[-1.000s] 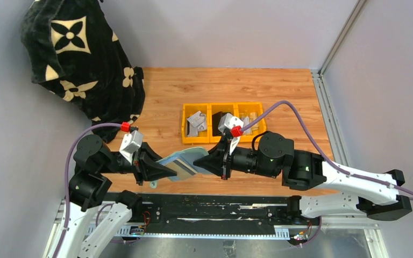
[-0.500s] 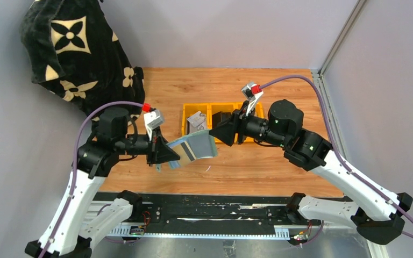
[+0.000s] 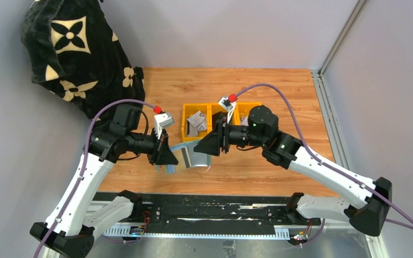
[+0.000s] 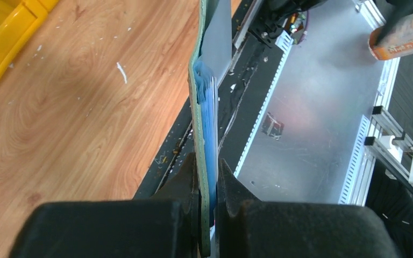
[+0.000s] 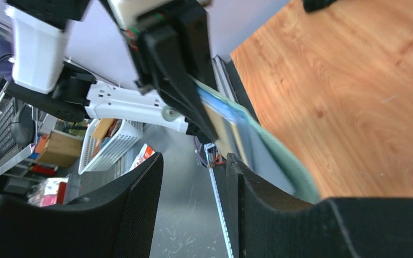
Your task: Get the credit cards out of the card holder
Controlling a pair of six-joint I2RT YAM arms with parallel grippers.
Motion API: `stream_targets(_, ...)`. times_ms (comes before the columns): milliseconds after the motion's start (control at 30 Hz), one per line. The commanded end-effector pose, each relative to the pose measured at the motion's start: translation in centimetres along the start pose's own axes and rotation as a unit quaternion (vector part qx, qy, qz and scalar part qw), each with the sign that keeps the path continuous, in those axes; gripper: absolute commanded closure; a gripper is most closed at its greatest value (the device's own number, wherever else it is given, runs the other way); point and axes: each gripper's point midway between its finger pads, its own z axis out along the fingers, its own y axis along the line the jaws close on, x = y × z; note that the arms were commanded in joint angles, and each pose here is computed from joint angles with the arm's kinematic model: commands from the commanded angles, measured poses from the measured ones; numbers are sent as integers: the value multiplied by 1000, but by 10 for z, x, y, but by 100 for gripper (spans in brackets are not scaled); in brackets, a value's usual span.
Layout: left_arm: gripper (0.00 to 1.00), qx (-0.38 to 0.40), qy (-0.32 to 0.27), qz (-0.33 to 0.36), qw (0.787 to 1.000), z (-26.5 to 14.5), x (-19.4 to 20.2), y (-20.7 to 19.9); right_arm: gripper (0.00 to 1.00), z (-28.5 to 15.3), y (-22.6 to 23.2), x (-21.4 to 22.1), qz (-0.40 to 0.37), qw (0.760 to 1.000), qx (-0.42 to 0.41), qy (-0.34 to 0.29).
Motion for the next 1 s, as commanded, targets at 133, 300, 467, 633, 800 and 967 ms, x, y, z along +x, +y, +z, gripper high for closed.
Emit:
stream_targets(133,100,53,-22,14,998,-11,-8,-31,51,20,-6,25,45,997,-57,29)
stream_targets(300,100,65,-25,9,998,-12,-12,-36,51,27,-11,40,63,995,-69,45)
stream_targets(467,100,69,-24,4,997,-12,-12,-37,52,34,-5,44,62,993,-87,52)
stream_targets(633,98,70,-21,-1,997,-11,-13,-36,73,41,6,45,66,989,-118,59)
stream_targets(800,90,76,-17,-1,997,-10,-10,-37,100,40,7,47,73,987,-129,60)
stream_targets(967,72,105,-9,-5,994,-11,-4,-45,100,28,11,43,69,988,-133,38)
